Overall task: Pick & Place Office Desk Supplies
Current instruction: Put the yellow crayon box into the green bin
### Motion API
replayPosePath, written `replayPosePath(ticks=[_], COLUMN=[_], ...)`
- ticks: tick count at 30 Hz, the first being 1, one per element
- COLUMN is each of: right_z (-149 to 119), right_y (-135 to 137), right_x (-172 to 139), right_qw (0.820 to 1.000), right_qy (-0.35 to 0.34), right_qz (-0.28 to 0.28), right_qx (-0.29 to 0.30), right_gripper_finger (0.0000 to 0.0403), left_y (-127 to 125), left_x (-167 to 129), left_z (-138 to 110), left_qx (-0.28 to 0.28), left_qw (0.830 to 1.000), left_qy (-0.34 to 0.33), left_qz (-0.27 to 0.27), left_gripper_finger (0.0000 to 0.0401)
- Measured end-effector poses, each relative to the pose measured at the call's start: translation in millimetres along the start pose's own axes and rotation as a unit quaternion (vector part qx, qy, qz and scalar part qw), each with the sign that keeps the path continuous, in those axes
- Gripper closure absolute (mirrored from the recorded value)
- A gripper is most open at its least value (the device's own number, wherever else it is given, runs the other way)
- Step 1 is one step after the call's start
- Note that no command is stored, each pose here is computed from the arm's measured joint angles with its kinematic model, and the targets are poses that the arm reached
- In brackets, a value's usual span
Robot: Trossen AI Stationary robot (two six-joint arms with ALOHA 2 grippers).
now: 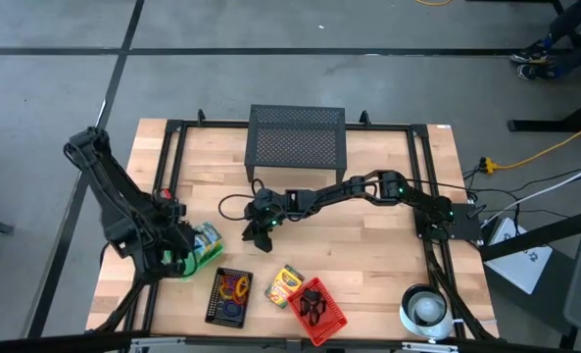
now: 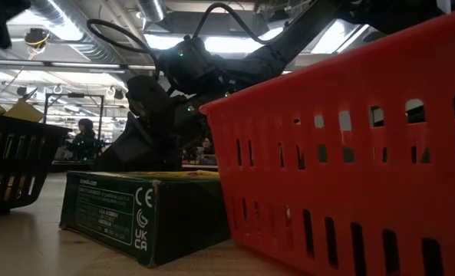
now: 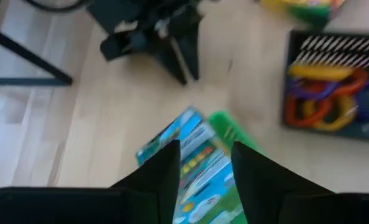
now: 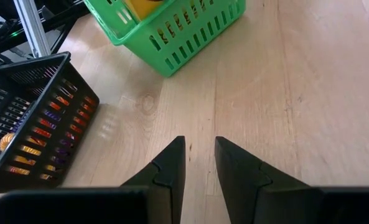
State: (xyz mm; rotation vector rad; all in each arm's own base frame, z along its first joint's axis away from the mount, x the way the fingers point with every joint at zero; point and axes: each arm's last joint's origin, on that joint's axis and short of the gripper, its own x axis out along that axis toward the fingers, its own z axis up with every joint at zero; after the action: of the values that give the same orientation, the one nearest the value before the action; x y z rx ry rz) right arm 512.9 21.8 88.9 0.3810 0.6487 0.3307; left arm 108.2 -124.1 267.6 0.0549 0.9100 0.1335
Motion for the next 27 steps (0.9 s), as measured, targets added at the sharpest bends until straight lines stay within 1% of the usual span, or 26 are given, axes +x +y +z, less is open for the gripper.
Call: replayPosePath(ticks=[2, 5, 7, 10, 13, 14, 17, 24, 27], right_z=[0.0, 0.0, 0.0, 0.0, -0.1, -0.1, -0.2, -0.2, -0.2], right_y=[0.0, 0.0, 0.0, 0.0, 0.0, 0.0, -0.1, 0.0, 0.1], right_x=[0.0, 0.0, 0.0, 0.0, 0.0, 0.0, 0.0, 0.0, 0.1], right_qw=[1.000, 1.000, 1.000, 1.000, 1.000, 1.000, 1.000, 1.000, 1.000], right_qy=[0.000, 0.000, 0.000, 0.000, 0.000, 0.001, 0.001, 0.001, 0.001], right_qz=[0.000, 0.000, 0.000, 0.000, 0.000, 0.000, 0.000, 0.000, 0.000], right_qx=[0.000, 0.000, 0.000, -0.001, -0.002, -0.005, -0.012, -0.015, -0.017], right_gripper_finger=[0.0314, 0.0314, 0.0314, 0.0314, 0.0314, 0.0314, 0.0314, 0.0314, 0.0314], left_y=[-1.7, -4.6, -6.7, -14.2, -24.9, -28.7, -38.4, -55.1, -62.8], left_x=[-7.7, -15.4, -16.6, -16.0, -9.6, -6.5, 2.4, 25.5, 34.0], left_z=[7.0, 11.5, 11.3, 6.6, 2.7, 1.6, -1.6, -6.2, -8.5], left_qx=[-0.011, -0.032, -0.054, -0.064, -0.069, -0.074, -0.081, -0.074, -0.069], left_qw=[1.000, 0.996, 0.993, 0.988, 0.983, 0.981, 0.976, 0.975, 0.973], left_qy=[0.001, 0.038, 0.056, 0.091, 0.132, 0.147, 0.182, 0.208, 0.220], left_qz=[-0.023, -0.073, -0.093, -0.109, -0.108, -0.105, -0.091, -0.037, -0.029], left_gripper_finger=[0.0249, 0.0248, 0.0262, 0.0309, 0.0375, 0.0387, 0.0396, 0.0399, 0.0400])
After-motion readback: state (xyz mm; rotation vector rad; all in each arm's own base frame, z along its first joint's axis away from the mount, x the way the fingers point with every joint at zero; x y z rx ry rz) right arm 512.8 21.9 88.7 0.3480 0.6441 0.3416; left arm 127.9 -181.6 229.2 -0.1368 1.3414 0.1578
